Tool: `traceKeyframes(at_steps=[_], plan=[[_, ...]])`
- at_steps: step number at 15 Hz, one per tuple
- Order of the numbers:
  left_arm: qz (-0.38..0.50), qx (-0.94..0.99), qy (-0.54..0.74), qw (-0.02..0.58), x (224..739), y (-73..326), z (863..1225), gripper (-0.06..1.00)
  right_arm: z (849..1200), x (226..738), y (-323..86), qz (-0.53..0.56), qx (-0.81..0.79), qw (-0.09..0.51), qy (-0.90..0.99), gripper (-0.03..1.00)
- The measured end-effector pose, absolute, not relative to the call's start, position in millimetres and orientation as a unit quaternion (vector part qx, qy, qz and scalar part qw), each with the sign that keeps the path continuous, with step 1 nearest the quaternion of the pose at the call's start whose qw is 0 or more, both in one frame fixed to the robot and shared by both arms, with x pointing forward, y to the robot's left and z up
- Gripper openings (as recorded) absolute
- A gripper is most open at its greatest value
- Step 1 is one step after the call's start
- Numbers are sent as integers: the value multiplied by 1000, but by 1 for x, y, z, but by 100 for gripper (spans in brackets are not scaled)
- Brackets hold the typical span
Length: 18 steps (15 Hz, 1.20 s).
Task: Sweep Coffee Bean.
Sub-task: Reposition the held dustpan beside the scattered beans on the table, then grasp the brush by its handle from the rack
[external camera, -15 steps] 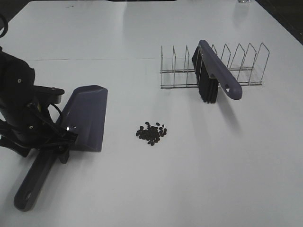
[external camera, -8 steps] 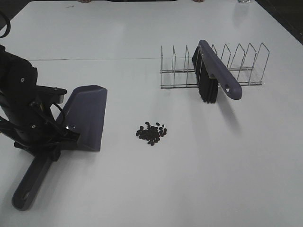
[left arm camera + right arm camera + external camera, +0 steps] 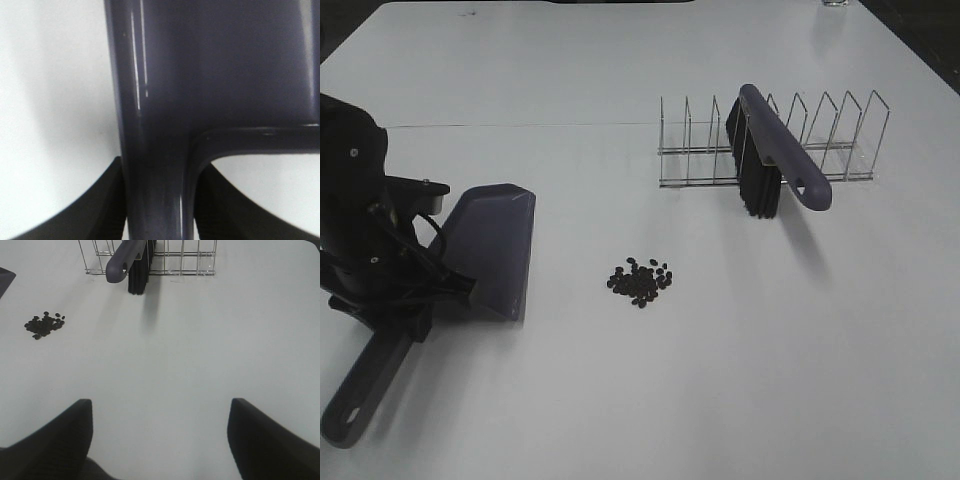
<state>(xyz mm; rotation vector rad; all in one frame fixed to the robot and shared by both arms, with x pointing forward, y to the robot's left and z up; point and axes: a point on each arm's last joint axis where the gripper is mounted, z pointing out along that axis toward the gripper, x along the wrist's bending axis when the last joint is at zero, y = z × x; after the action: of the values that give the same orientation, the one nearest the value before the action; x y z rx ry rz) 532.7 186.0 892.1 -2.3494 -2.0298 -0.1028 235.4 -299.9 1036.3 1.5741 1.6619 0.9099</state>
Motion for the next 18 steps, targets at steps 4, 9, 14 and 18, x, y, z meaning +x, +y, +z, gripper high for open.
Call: traceKeyframes(at_steps=[4, 9, 14, 18], plan=[[-42, -760, -648, 7, 525, 190, 922, 35, 1036, 235, -300, 348, 603, 333, 636, 67], [-38, -771, -636, 11, 516, 192, 914, 35, 1036, 235, -300, 348, 603, 333, 636, 67], [-47, -780, -624, -2, 516, 188, 914, 35, 1036, 236, -302, 341, 603, 341, 636, 67], [-63, -781, -621, -31, 518, 186, 921, 35, 1042, 245, -304, 320, 607, 344, 641, 68]])
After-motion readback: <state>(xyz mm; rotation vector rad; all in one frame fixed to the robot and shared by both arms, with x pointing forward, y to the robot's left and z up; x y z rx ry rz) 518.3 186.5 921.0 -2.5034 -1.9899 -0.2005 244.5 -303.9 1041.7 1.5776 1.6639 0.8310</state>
